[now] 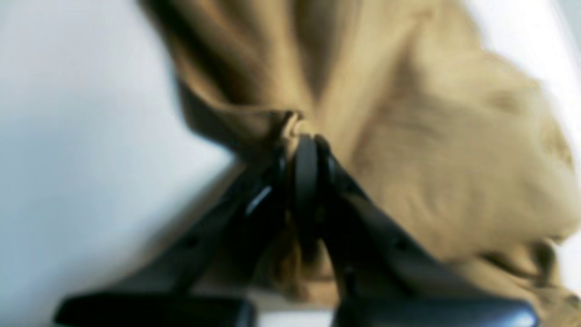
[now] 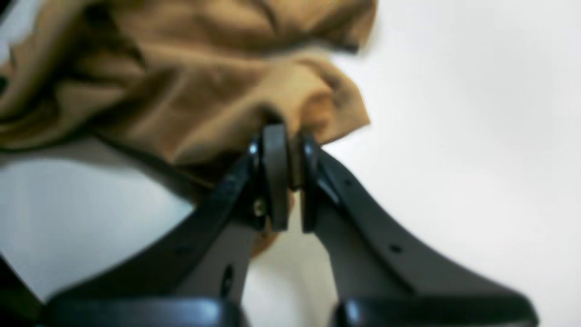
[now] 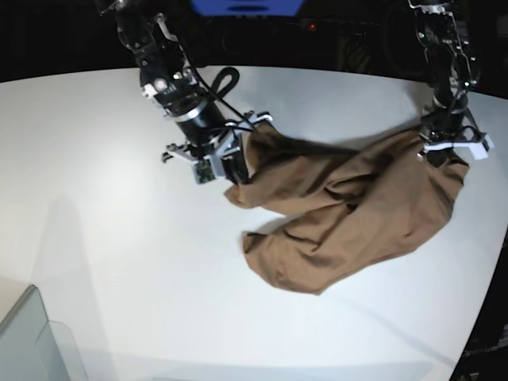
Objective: Layout the t-shirt on the table in an organized manner, then fold the t-shirt properly
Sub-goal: 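Grasp the shirt with both grippers and stretch it out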
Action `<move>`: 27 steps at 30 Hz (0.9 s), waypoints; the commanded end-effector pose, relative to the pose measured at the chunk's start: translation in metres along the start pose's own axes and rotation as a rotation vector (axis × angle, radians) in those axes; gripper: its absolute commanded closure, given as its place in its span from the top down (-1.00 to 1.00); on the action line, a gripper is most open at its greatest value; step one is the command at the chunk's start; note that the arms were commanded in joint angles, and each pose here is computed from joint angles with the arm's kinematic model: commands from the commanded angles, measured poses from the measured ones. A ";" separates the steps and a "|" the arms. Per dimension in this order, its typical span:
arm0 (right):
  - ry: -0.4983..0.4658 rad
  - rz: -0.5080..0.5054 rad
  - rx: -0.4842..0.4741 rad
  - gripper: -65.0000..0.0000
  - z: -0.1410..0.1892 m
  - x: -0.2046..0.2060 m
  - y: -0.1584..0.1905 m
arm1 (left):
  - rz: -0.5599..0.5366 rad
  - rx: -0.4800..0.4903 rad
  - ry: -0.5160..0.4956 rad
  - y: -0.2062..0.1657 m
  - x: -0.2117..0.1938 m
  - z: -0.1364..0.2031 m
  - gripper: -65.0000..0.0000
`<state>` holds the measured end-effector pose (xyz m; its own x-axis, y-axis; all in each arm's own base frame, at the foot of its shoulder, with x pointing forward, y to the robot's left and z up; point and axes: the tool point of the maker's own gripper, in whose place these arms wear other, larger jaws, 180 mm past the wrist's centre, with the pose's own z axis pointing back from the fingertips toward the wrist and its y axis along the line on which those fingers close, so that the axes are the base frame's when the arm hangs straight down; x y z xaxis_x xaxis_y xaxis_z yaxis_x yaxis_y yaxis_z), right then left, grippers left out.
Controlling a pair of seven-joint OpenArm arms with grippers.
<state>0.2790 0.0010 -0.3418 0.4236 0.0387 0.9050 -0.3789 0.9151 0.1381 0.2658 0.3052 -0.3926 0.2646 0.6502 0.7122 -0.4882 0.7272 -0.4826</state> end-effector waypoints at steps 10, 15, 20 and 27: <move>-0.224 0.018 -0.083 -1.00 0.045 0.074 -0.030 | -0.055 -0.145 -0.401 -0.061 0.132 0.063 -0.99; -0.350 0.027 -0.145 -1.00 0.056 0.100 -0.051 | -0.080 -0.187 -0.557 -0.083 0.179 0.091 -0.99; -0.577 0.054 -0.184 -1.00 0.072 0.145 -0.063 | -0.071 -0.242 -0.693 -0.106 0.222 0.108 -0.99; -0.746 0.033 -0.188 -1.00 0.072 0.194 -0.061 | -0.111 -0.349 -0.806 -0.149 0.268 0.118 -0.99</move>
<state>0.3254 -0.0717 -0.1603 -0.2230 -0.1490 0.9634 -0.2158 0.9713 0.1003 0.3137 0.3454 -0.0897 -0.3844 0.3494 0.8545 -0.1989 0.8725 -0.4462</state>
